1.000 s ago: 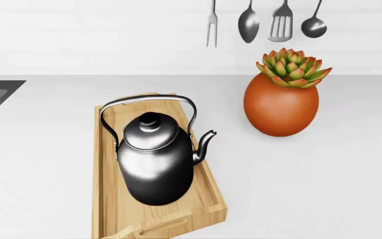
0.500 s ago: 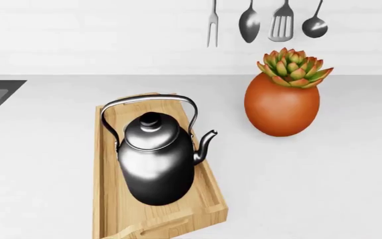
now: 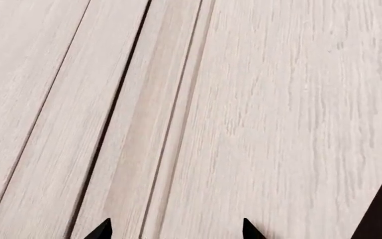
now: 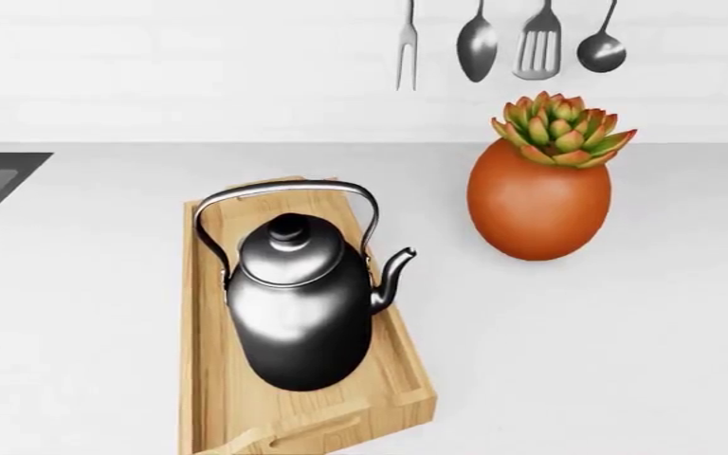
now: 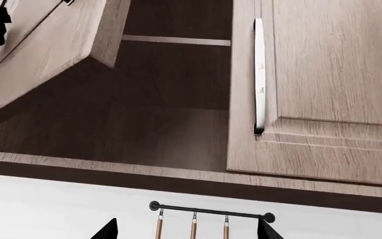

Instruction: Pick the kettle from the counter and place it on the tray. Then pick the mug from the cabinet and place it on the tray. Then close the cabinet doors.

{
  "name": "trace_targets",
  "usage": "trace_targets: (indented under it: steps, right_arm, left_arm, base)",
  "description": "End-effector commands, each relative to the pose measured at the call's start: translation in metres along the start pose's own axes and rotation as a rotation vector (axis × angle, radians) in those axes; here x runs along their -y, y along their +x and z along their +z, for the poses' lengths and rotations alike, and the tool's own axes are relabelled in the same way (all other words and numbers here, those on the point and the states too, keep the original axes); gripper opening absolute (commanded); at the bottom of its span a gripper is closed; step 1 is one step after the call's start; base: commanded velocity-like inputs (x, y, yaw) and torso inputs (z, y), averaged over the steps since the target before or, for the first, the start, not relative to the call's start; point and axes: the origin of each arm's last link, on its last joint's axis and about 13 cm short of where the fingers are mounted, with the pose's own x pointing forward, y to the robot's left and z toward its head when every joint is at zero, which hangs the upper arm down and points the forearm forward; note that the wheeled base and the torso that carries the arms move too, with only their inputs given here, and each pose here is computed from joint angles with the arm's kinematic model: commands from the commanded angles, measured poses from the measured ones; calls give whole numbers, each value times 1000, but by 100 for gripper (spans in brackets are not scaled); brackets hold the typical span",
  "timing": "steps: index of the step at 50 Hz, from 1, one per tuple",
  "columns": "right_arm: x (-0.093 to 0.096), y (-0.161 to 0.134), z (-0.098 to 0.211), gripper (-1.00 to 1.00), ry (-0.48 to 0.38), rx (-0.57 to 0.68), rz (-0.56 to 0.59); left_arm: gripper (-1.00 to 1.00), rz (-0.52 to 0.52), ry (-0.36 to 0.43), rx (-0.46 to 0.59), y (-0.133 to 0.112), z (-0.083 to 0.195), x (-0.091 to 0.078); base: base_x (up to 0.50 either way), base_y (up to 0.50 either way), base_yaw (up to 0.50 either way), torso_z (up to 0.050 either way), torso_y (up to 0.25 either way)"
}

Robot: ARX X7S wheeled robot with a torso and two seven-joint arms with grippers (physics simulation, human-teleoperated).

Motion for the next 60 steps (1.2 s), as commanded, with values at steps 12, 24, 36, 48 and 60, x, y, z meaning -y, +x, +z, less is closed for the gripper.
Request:
trace_targets:
  steps: [12,24,36,48,60]
  right_arm:
    - [2,-5,-3,100,9,-11,21]
    - [0,-3,-4,100,10,-13,32]
    - [0,-3,-5,100,11,-16,35]
    - [0,-2,-6,100,15,-20,37]
    - [0,-1,-8,100,18,-24,38]
  left_arm:
    - [100,-589,-89,-163,-25,-39,70]
    - [100,-607,-41,-229,-26,-73,73]
    - [100,-616,-11,-275,-29,-93,75]
    - [100,-621,6,-306,-31,-110,73]
    - [100,-618,15,-332,-31,-125,72]
  base:
    - [0,0,0,0,0]
    - [0,0,0,0,0]
    - [0,0,0,0,0]
    - [0,0,0,0,0]
    - [1,0,-2,0,0]
